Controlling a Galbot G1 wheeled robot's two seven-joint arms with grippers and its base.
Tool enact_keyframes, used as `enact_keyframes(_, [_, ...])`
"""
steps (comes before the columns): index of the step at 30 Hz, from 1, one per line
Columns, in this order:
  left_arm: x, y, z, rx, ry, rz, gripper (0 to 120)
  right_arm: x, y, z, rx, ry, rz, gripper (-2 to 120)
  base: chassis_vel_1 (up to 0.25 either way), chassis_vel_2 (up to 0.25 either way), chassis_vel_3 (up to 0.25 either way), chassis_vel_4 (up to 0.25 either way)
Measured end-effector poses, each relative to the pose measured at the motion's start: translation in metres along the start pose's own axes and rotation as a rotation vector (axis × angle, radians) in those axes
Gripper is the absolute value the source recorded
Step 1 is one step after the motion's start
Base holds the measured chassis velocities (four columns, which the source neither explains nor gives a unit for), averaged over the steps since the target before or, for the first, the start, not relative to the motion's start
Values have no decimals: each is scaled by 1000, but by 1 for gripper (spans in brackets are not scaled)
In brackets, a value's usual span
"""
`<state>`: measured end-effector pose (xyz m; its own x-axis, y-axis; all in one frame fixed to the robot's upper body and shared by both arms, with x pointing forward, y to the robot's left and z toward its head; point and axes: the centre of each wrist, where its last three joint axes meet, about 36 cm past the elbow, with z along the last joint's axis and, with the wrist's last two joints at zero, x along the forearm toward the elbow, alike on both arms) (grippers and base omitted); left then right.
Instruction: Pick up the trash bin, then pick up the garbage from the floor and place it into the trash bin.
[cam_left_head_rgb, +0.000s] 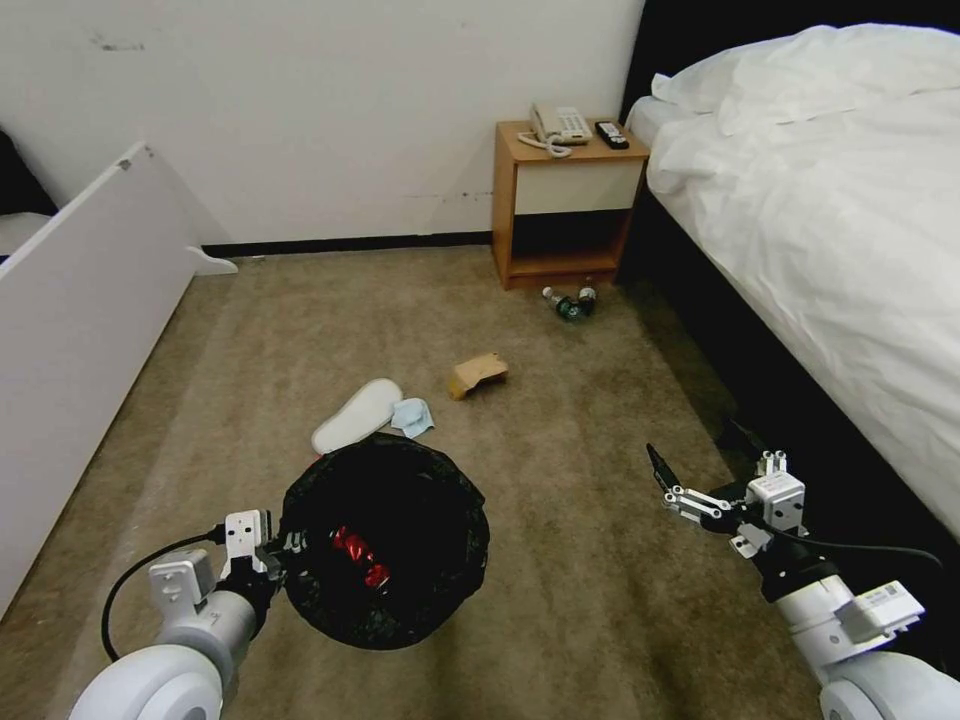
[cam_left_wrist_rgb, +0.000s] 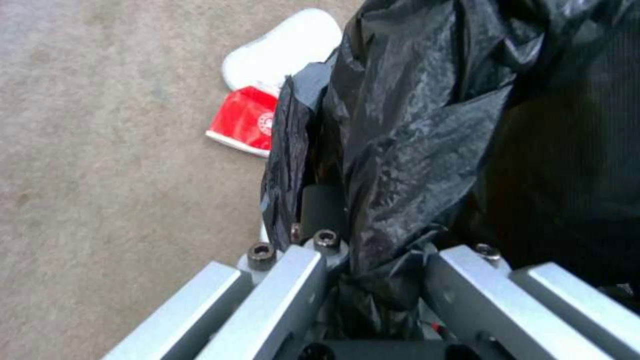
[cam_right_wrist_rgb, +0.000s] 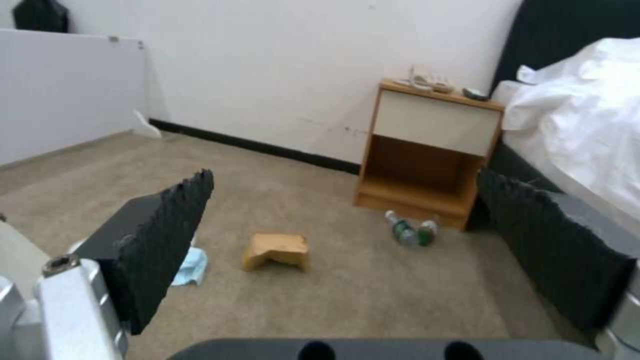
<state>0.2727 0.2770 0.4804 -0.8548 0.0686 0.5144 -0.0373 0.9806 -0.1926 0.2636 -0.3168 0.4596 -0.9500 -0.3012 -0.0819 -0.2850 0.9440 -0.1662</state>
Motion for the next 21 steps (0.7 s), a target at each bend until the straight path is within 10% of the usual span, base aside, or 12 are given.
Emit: enact_keyframes(21, [-1,1,0,3,-5,0,0,-5,-2,6,-15,-5,-8,100,36,31,33,30])
